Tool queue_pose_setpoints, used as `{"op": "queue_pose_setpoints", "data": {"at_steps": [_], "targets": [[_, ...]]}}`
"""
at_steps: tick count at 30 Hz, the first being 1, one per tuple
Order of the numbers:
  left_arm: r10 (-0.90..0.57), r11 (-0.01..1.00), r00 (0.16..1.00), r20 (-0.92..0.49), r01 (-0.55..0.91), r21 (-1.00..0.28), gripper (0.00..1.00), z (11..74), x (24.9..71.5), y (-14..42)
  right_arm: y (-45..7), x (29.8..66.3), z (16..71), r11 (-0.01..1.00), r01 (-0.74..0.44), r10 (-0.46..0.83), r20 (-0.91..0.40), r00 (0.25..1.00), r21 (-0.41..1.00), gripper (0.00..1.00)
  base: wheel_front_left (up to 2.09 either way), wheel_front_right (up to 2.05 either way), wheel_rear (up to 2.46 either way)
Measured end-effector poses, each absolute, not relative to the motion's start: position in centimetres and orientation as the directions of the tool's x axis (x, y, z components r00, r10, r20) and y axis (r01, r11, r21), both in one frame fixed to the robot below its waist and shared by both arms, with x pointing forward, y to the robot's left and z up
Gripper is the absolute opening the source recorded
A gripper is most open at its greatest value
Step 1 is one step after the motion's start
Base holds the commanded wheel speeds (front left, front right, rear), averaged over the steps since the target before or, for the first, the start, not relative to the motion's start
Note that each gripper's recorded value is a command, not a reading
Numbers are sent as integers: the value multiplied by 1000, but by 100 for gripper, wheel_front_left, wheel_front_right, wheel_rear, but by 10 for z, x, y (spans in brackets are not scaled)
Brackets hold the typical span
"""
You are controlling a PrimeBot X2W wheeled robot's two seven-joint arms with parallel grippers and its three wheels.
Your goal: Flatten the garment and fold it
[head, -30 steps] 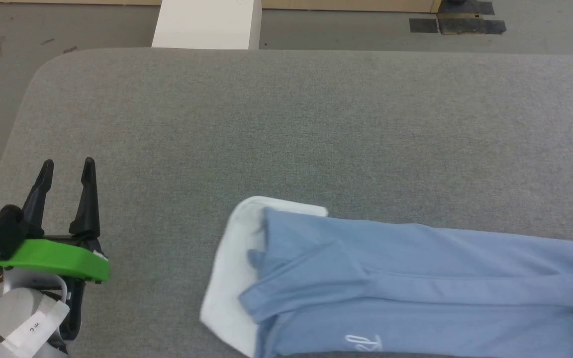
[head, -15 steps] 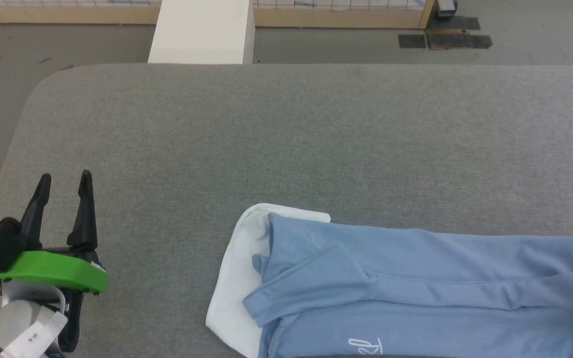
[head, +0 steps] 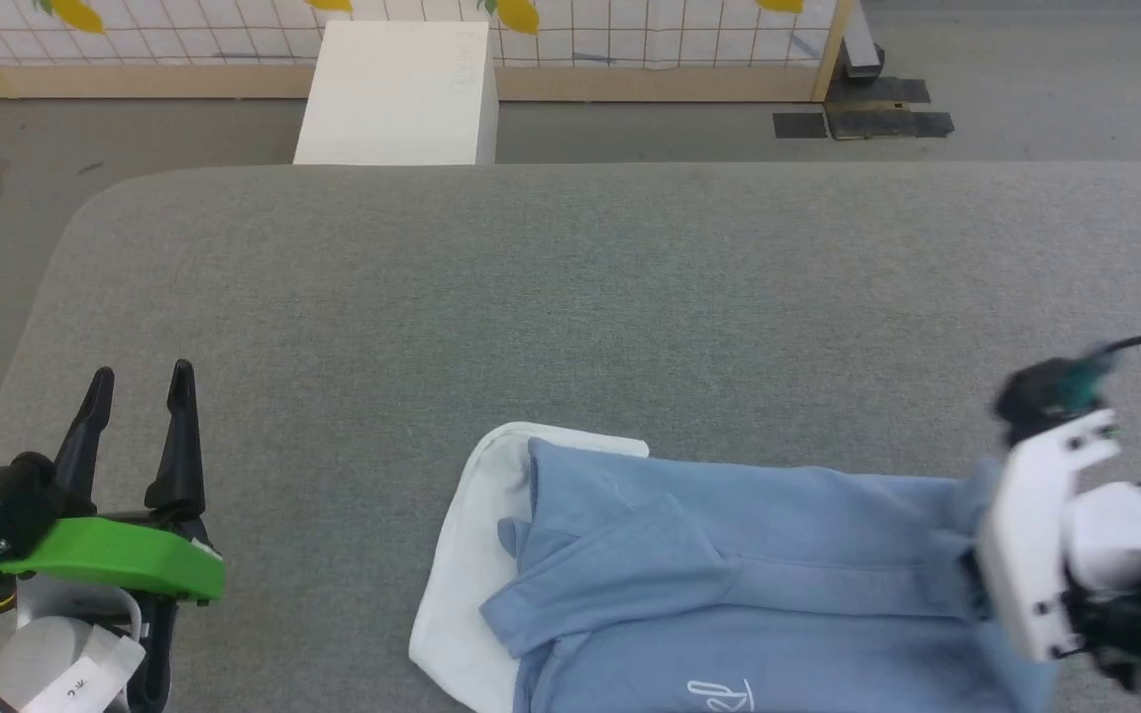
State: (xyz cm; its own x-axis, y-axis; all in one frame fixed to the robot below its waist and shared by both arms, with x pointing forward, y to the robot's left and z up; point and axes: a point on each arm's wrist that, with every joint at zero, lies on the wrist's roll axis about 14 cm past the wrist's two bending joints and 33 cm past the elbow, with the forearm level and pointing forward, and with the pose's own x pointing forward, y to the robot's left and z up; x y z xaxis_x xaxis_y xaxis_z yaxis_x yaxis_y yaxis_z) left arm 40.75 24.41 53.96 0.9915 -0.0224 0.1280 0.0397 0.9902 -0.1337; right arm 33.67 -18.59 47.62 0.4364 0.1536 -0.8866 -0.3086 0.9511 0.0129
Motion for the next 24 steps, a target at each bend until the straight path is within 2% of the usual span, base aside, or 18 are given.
{"op": "queue_pose_setpoints", "data": {"at_steps": [9, 10, 19, 24], "targets": [[17, 991, 992, 124, 0, -136, 100, 540, 396, 258, -79, 342, 456, 825, -535, 413, -838, 356, 180, 0, 0, 0, 0], [28, 991, 992, 119, -12, -135, 100, 540, 392, 262, -46, 345, 454, 779, -584, 484, -810, 332, 226, 0, 0, 0, 0], [72, 988, 994, 82, -60, -141, 100, 528, 383, 276, 35, 356, 441, 662, -692, 601, -755, 262, 287, 0, 0, 0, 0], [87, 986, 995, 57, -78, -146, 100, 519, 382, 280, 43, 356, 416, 660, -686, 590, -776, 220, 307, 0, 0, 0, 0]]}}
